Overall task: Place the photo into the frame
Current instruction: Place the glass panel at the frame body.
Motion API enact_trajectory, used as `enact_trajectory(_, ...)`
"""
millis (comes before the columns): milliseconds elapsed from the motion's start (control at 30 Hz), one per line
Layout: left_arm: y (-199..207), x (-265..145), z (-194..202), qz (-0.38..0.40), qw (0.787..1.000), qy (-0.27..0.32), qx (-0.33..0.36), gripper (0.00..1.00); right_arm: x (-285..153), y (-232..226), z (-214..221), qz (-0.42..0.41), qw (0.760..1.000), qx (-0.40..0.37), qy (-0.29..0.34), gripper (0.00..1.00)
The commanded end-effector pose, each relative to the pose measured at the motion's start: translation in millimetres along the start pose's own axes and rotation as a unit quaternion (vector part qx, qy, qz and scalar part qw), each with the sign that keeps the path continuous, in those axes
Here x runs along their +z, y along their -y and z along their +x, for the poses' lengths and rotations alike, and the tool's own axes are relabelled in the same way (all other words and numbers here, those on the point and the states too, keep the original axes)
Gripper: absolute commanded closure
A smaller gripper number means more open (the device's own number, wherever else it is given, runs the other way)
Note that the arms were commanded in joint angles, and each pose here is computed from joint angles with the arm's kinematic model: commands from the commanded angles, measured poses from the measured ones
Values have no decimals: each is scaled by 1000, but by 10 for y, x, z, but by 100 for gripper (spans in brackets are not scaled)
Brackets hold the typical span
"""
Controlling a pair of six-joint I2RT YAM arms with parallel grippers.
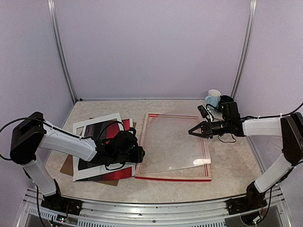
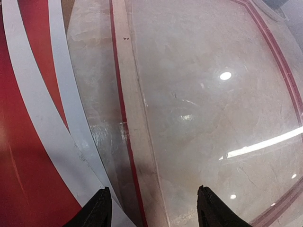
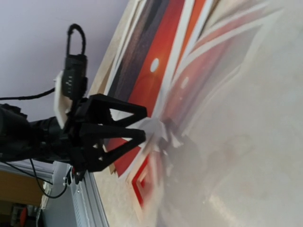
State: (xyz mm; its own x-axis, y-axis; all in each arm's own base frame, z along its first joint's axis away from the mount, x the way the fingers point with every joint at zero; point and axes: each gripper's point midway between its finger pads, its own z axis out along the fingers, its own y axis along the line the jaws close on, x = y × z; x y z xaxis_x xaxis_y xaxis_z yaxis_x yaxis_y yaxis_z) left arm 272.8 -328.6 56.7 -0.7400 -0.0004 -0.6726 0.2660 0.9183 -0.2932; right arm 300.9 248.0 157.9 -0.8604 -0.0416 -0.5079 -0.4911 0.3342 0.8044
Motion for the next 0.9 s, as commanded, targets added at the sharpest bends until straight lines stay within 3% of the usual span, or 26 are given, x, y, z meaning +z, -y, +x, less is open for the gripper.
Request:
enact_trajectory(0,59,-7,-53,3,1000,9,-6,39,-43,-251,-130,-18,998,-64,21,100)
enact_trajectory(400,11,-80,-90,-3,1000,18,-8,39,57,152,130,37,999,0,-14,100)
enact_trajectory(567,-5,-88,-81,-4,1000,18,-10,39,42,203,154,44,999,20,-17,68)
enact_trajectory(700,7,-76,-72,0,1000,16,-11,39,30,253,59,40,998,40,-10,48)
enact_trajectory(867,-9,-89,-63,-2,1000,17,-10,39,13,350,3,38,997,63,-7,38)
